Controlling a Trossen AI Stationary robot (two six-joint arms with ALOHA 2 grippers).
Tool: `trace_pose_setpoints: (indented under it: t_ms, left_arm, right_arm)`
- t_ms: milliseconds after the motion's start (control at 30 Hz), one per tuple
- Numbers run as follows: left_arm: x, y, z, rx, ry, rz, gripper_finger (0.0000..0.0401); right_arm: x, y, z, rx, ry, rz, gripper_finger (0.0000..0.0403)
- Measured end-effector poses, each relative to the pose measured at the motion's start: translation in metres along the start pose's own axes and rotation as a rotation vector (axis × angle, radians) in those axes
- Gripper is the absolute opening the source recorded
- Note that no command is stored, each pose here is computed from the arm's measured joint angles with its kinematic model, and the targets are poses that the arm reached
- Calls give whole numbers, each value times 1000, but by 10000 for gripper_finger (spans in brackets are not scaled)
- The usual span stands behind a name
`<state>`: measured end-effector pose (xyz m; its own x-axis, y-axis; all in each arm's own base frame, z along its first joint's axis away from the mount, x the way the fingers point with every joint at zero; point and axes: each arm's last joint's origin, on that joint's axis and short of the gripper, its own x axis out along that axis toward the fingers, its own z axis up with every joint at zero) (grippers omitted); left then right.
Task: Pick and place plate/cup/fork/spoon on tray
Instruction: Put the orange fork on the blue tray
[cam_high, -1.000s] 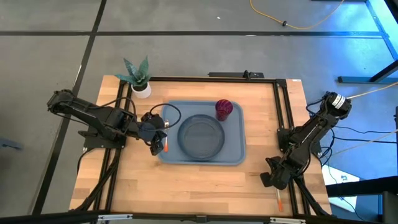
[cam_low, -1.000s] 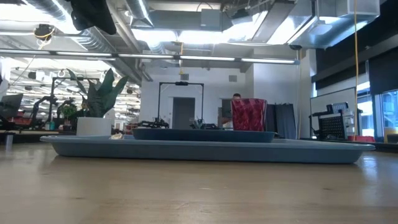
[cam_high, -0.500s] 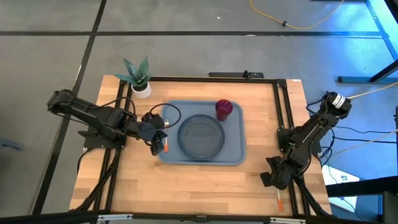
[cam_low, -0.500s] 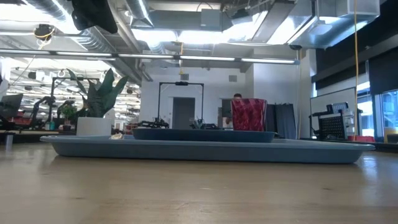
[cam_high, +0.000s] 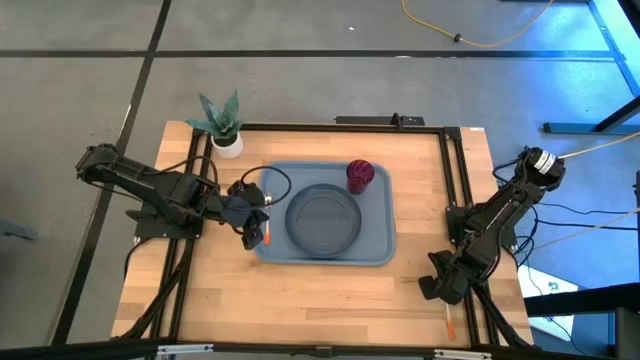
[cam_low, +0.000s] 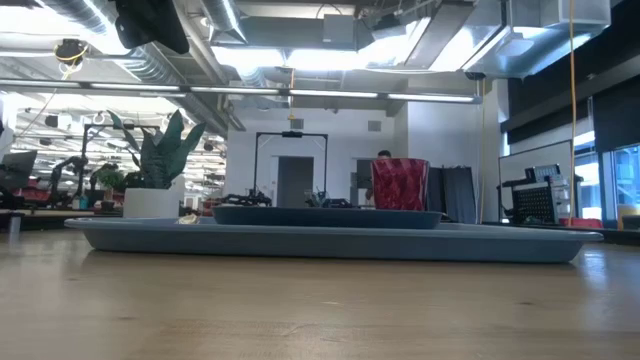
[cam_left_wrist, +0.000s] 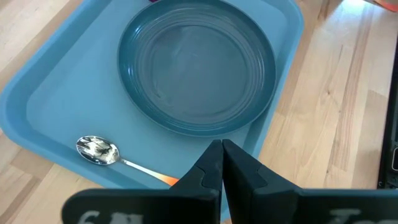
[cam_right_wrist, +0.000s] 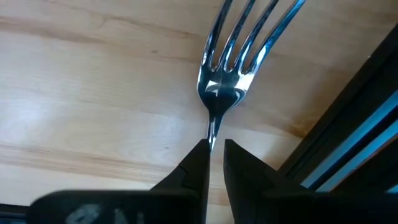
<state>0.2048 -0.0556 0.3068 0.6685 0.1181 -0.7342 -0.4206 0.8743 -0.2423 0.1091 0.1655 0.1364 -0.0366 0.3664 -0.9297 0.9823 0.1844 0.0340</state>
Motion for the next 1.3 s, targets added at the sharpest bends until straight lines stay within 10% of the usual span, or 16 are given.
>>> trace_pose_setpoints:
  t_ms: [500,967,1300]
  left_arm:
    - [0,0,0,6,-3,3,0]
    - [0,0,1,5,-7,2,0]
    - [0,0,1,4,-12,0,0]
  right_arm:
    - [-24,25,-25,-139,-76,206,49]
    - [-9,34,-29,-59,-16,192,49]
    - [6,32,-27,-334,24,43,49]
